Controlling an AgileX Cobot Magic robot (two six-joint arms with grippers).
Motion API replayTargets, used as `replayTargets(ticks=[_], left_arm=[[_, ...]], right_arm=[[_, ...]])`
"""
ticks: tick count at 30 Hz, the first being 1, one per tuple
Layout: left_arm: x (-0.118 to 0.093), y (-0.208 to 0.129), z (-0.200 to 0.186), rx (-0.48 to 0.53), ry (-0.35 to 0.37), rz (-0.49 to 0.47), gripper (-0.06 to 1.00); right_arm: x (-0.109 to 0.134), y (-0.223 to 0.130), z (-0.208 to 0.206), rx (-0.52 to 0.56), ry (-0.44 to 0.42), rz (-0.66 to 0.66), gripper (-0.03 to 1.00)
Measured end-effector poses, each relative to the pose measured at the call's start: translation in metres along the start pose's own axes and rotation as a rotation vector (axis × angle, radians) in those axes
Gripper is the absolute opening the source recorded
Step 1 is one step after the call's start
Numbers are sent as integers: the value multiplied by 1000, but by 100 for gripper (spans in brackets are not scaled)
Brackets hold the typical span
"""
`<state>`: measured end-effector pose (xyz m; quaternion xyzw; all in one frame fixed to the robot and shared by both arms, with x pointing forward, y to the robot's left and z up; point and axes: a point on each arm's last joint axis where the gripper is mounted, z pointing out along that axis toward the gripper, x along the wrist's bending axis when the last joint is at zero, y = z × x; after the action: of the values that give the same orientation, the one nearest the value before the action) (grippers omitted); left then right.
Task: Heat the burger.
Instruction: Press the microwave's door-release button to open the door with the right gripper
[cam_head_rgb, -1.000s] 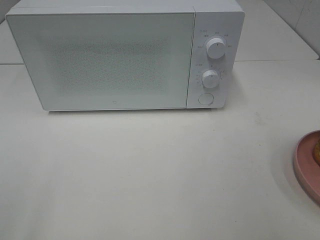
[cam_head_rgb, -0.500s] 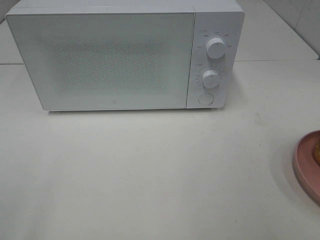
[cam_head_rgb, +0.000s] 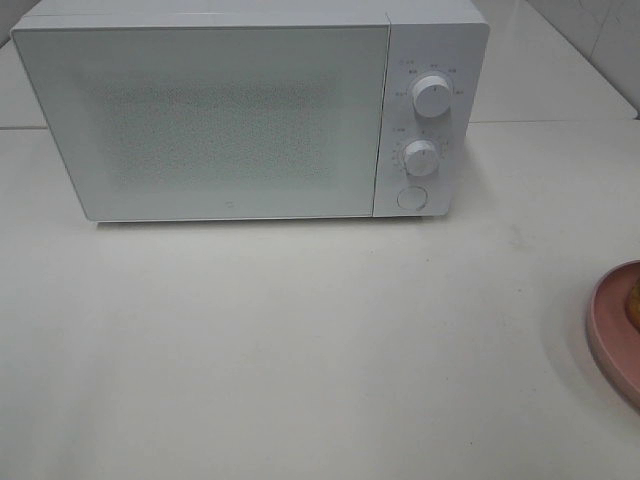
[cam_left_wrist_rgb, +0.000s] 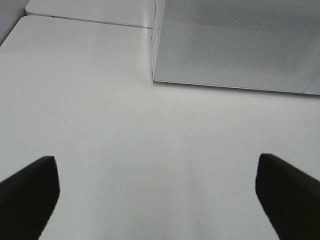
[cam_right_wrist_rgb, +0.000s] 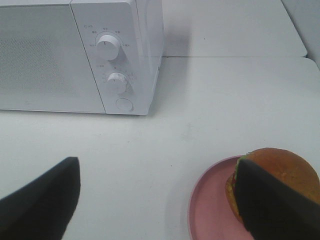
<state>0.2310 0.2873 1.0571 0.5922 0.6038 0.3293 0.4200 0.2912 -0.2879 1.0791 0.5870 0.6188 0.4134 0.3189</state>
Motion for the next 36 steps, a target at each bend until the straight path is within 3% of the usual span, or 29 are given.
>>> replayTargets(ticks=[23,32,36], left_arm=[[0,0,0,0,0,0,99],[0,0,0,0,0,0,99],[0,0,0,0,0,0,99]], right_arm=[[-8,30,85,61,-35,21,80],[-12,22,114,62,-52,27,79],[-16,6,129,4,-68,17,76]])
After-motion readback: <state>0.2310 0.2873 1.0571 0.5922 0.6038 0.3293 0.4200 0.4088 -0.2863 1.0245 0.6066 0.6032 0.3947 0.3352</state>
